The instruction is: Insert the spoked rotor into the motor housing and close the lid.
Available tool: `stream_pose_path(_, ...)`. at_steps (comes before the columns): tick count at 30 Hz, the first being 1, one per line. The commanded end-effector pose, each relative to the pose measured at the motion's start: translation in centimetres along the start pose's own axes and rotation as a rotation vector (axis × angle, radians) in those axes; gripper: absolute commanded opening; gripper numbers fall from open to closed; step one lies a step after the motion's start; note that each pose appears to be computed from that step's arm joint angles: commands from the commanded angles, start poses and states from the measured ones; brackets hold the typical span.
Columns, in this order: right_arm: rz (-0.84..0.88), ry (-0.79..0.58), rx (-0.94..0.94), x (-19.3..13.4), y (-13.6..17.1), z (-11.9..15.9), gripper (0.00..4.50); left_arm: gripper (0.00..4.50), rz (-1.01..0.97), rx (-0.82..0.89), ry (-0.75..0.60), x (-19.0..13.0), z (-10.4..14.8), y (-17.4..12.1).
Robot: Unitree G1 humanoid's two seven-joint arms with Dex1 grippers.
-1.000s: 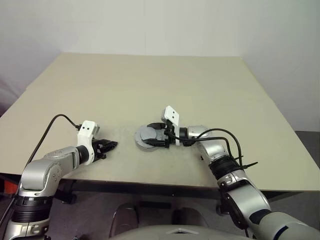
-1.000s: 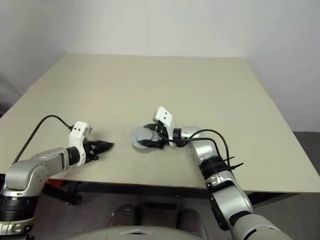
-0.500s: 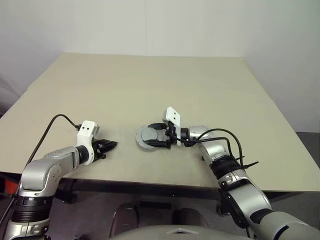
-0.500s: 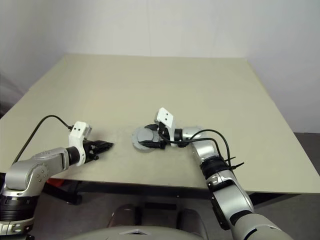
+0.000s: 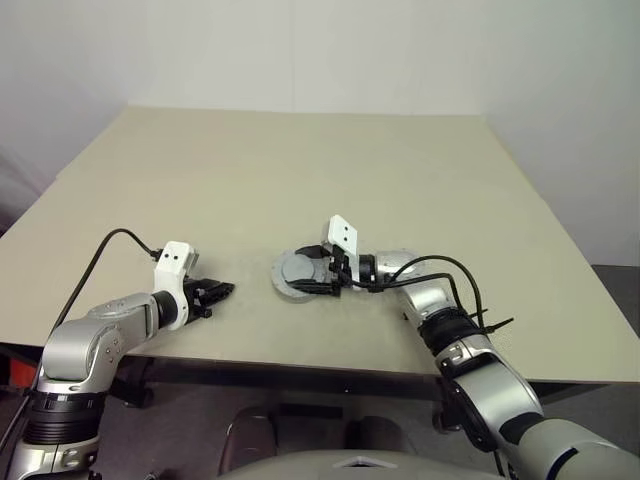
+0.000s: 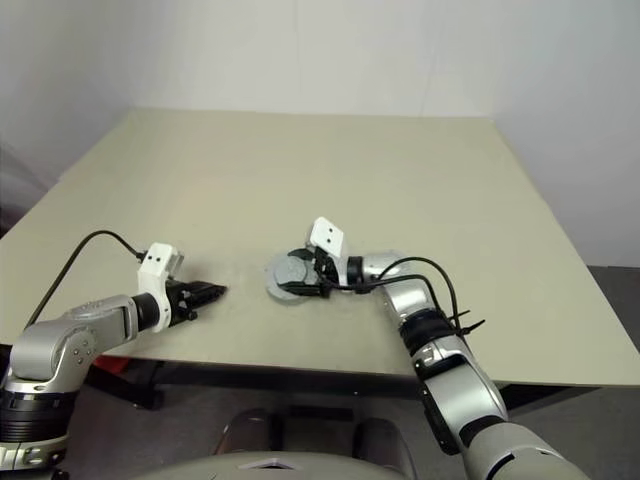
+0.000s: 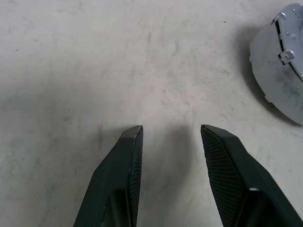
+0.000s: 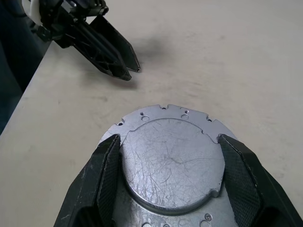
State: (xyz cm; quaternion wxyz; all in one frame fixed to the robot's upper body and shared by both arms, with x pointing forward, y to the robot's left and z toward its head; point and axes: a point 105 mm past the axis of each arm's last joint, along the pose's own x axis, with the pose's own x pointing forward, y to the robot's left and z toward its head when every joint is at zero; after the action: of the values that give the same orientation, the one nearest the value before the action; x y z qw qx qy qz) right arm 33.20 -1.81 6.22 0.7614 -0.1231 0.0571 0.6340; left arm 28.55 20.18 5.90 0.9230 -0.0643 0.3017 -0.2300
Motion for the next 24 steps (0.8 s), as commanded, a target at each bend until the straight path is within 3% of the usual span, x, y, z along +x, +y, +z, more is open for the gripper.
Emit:
stream_pose_path(1, -0.017, 0.096, 0.024, -0.9, -0.2, -2.2, 3.15, 2.05, 0.008, 0.013, -0.04, -0.6, 1.0, 0.1)
stream_pose_path(9, 0.012, 0.141, 0.03, -1.4, 0.2, -3.0, 3.15, 2.05, -0.015, -0.008, -0.072, -0.5, 1.7, -0.5)
stream_pose_path(15, 0.018, 0.148, 0.034, -1.4, 0.3, -3.1, 3.15, 2.05, -0.284, -0.208, -0.255, 0.7, 7.3, -6.3)
stream_pose_path(19, 0.022, 0.148, 0.034, -1.3, 0.4, -3.0, 3.15, 2.05, -0.372, -0.265, -0.23, 1.6, 7.7, -8.7)
stream_pose_path(22, 0.023, 0.148, 0.034, -1.2, 0.4, -3.0, 3.15, 1.46, -0.404, -0.29, -0.195, 2.1, 7.1, -9.4)
stream_pose_path(24, 0.022, 0.147, 0.032, -1.2, 0.4, -3.0, 3.15, 0.81, -0.416, -0.304, -0.166, 2.5, 6.7, -9.8)
